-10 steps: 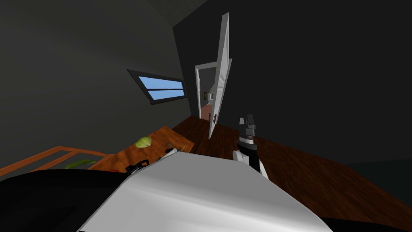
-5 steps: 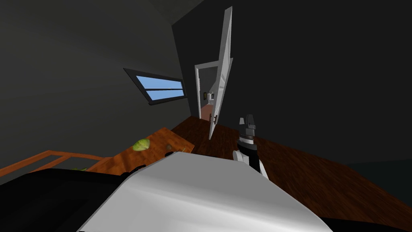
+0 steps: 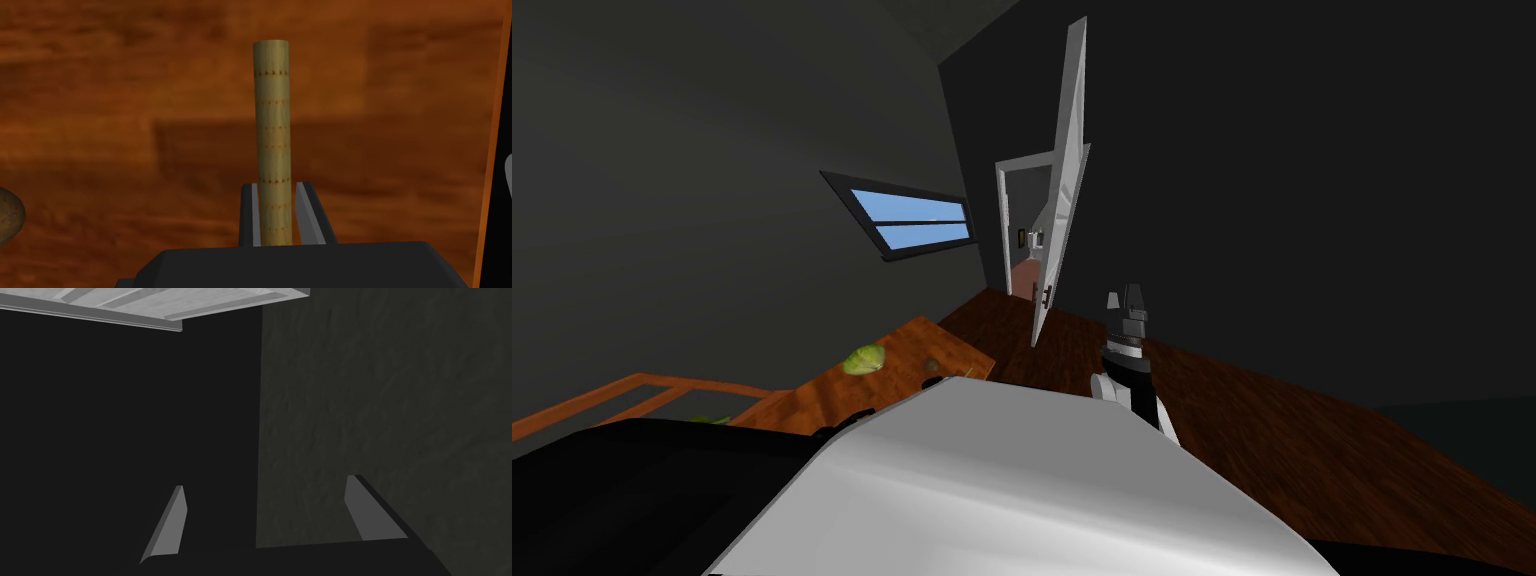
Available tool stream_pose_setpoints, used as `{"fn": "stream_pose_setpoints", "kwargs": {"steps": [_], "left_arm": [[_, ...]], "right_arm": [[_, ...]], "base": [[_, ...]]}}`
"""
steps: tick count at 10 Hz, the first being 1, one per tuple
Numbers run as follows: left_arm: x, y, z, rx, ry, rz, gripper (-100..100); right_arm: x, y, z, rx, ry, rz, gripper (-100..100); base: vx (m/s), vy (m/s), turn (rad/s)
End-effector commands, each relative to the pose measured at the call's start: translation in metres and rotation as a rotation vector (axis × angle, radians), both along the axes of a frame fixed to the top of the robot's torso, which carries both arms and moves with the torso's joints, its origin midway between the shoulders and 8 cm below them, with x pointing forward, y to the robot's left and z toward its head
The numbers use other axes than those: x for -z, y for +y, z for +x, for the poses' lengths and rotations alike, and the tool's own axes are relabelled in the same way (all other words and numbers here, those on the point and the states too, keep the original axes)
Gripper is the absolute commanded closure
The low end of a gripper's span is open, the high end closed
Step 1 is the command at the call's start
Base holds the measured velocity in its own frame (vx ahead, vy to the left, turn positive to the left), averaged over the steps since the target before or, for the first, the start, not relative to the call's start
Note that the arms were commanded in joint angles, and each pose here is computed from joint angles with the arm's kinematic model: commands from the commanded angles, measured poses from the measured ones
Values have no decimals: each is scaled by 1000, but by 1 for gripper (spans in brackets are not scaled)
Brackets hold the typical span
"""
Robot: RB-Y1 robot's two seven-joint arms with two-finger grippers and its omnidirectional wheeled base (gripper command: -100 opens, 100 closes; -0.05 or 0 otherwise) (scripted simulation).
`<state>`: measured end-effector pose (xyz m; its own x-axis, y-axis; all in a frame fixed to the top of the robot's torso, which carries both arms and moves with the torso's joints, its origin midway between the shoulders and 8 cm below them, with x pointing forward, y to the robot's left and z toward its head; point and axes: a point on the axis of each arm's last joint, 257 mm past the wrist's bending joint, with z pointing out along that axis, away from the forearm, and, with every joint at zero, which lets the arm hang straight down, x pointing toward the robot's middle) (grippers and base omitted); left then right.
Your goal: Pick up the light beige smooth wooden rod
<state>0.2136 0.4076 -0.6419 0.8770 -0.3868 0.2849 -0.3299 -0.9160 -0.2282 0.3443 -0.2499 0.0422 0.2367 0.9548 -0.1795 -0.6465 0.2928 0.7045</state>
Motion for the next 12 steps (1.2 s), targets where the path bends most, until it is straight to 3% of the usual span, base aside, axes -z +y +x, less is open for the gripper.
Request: {"fn": "stream_pose_setpoints", "kwargs": {"steps": [1,2,9,11,12], "left_arm": [[0,0,0,0,0,0,0],[-4,8,12,5,2,1,100],[-24,34,62,22,-10,10,100],[-22,33,56,11,-1,2,100],[-21,33,55,13,0,3,0]], "right_arm": [[0,0,0,0,0,0,0],[0,0,0,0,0,0,0],[0,0,0,0,0,0,0],[0,0,0,0,0,0,0],[0,0,0,0,0,0,0]], "base": [[0,0,0],[-35,-20,25],[-73,-49,19],[-16,-9,-6],[0,0,0]]}}
